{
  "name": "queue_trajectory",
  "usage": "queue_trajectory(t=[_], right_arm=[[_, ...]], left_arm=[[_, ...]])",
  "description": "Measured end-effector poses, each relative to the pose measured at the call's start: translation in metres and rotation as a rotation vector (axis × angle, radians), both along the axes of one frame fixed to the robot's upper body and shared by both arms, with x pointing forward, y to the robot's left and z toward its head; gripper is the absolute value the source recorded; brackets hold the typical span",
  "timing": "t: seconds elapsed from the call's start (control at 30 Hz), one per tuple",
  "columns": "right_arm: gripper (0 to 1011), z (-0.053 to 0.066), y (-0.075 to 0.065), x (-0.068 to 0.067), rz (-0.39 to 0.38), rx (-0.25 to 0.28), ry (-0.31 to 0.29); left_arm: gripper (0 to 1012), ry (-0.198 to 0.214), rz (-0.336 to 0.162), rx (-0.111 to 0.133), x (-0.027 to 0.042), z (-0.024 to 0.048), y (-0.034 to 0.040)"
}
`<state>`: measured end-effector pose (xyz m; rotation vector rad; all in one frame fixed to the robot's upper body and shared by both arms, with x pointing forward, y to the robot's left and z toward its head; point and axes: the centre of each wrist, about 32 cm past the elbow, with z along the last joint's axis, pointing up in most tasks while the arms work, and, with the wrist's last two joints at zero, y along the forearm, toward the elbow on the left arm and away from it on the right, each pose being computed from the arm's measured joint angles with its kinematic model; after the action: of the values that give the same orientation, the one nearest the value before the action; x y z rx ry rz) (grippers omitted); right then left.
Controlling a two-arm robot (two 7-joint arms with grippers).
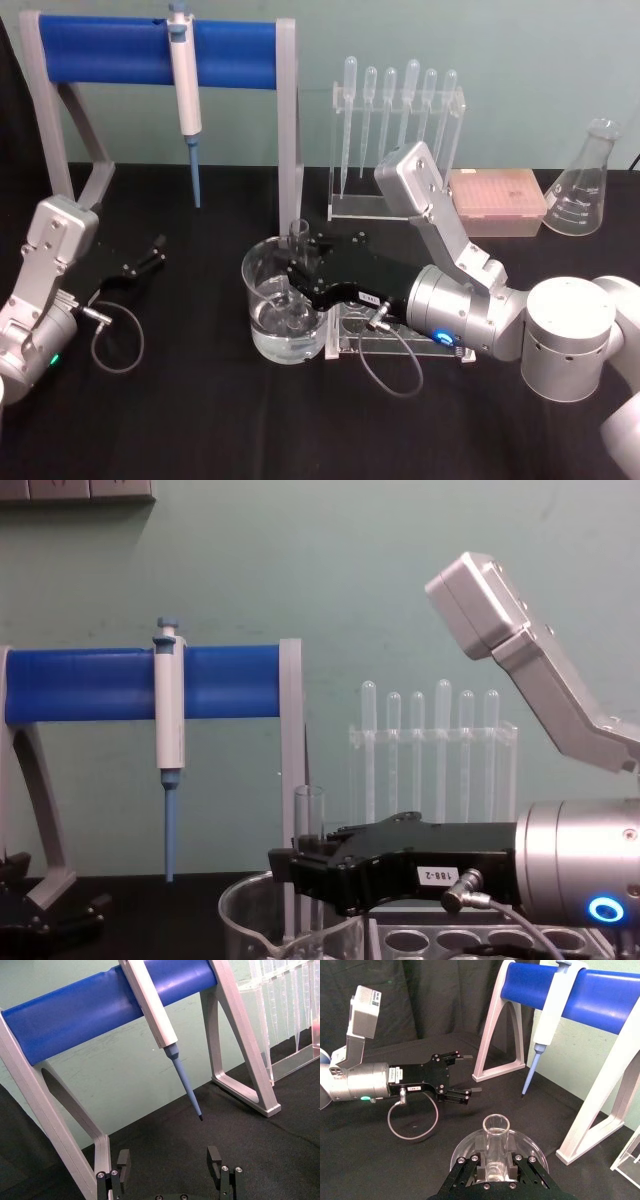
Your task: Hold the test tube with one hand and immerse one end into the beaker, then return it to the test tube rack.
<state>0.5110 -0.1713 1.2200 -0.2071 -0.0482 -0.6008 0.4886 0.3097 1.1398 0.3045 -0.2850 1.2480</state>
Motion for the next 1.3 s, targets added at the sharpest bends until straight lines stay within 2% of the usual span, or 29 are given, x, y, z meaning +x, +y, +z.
queue_trajectory(t=[1.3], right_arm=[[225, 0.0, 0.0, 0.0, 0.0, 0.0, 0.0]], left_arm=[[1000, 0.0, 0.0, 0.0, 0.0, 0.0, 0.0]])
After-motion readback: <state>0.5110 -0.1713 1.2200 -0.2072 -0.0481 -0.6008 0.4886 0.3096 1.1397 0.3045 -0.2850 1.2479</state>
